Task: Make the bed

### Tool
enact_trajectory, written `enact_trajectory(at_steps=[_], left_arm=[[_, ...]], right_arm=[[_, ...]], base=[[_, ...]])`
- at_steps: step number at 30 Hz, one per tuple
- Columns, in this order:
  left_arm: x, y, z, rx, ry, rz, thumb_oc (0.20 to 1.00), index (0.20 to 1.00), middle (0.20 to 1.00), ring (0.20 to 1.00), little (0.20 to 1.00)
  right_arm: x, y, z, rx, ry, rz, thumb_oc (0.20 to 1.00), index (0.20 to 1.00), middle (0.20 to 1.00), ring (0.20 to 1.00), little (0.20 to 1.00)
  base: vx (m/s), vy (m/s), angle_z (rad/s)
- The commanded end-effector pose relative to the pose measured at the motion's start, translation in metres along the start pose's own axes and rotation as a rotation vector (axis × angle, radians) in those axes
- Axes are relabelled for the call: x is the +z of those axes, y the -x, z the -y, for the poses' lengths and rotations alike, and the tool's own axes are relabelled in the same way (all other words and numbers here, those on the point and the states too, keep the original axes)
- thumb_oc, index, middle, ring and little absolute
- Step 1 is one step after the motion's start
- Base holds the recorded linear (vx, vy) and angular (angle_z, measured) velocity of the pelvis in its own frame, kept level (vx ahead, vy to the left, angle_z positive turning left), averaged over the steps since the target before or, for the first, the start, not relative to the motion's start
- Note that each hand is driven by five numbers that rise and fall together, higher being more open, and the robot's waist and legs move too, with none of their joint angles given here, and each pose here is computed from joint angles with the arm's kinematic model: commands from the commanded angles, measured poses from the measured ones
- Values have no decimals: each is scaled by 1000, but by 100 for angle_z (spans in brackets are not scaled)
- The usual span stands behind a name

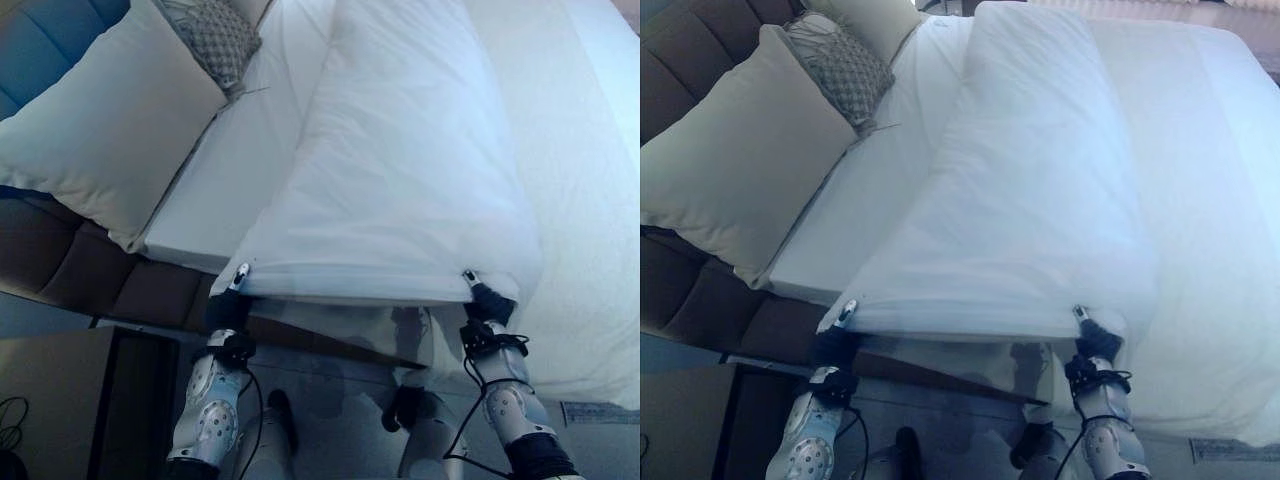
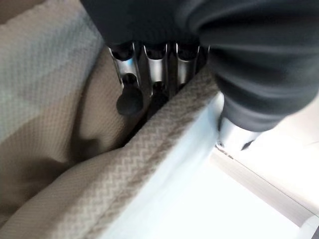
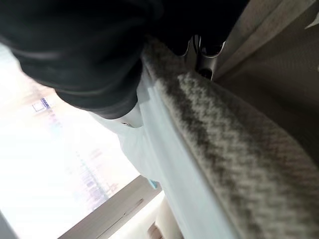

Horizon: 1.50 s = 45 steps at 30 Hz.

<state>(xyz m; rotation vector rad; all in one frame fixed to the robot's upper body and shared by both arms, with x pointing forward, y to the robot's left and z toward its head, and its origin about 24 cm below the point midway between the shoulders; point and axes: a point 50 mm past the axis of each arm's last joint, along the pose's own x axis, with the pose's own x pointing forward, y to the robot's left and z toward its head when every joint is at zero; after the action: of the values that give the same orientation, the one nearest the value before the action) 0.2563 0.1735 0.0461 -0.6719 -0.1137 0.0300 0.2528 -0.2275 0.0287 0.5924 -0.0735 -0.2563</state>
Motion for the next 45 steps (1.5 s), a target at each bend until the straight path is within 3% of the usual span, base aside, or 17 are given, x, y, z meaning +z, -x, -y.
enact_trajectory(at_steps=[1, 8, 18, 24, 32, 40, 45], left_arm=[[109, 5, -18, 30, -110, 483, 200, 200, 200, 200, 200], [103, 0, -27, 65, -170, 421, 200, 200, 200, 200, 200], [69, 5, -71, 234, -281, 215, 200, 200, 200, 200, 200], [66, -12, -70, 238, -356, 171, 200, 200, 200, 200, 200], [43, -26, -58, 256, -301, 116, 200, 200, 200, 200, 200], [16, -28, -77, 350, -361, -33, 200, 200, 200, 200, 200], [3, -31, -92, 372, -522, -172, 200, 200, 200, 200, 200]], right_arm=[[59, -1, 39, -153, 65, 252, 200, 200, 200, 200, 200], [30, 2, 49, -227, 65, 140, 200, 200, 200, 200, 200], [26, 0, 75, -291, 214, 41, 200, 200, 200, 200, 200], [40, -11, 83, -306, 311, 35, 200, 200, 200, 200, 200], [26, -16, 94, -392, 340, -56, 200, 200, 200, 200, 200], [12, -15, 106, -435, 412, -170, 200, 200, 200, 200, 200], [18, -12, 129, -516, 486, -241, 200, 200, 200, 200, 200]], base=[[-93, 103, 50], [-116, 103, 18], [-99, -29, 2], [-72, -2, 5], [-28, -26, 4], [4, -37, -10], [8, 17, 12]])
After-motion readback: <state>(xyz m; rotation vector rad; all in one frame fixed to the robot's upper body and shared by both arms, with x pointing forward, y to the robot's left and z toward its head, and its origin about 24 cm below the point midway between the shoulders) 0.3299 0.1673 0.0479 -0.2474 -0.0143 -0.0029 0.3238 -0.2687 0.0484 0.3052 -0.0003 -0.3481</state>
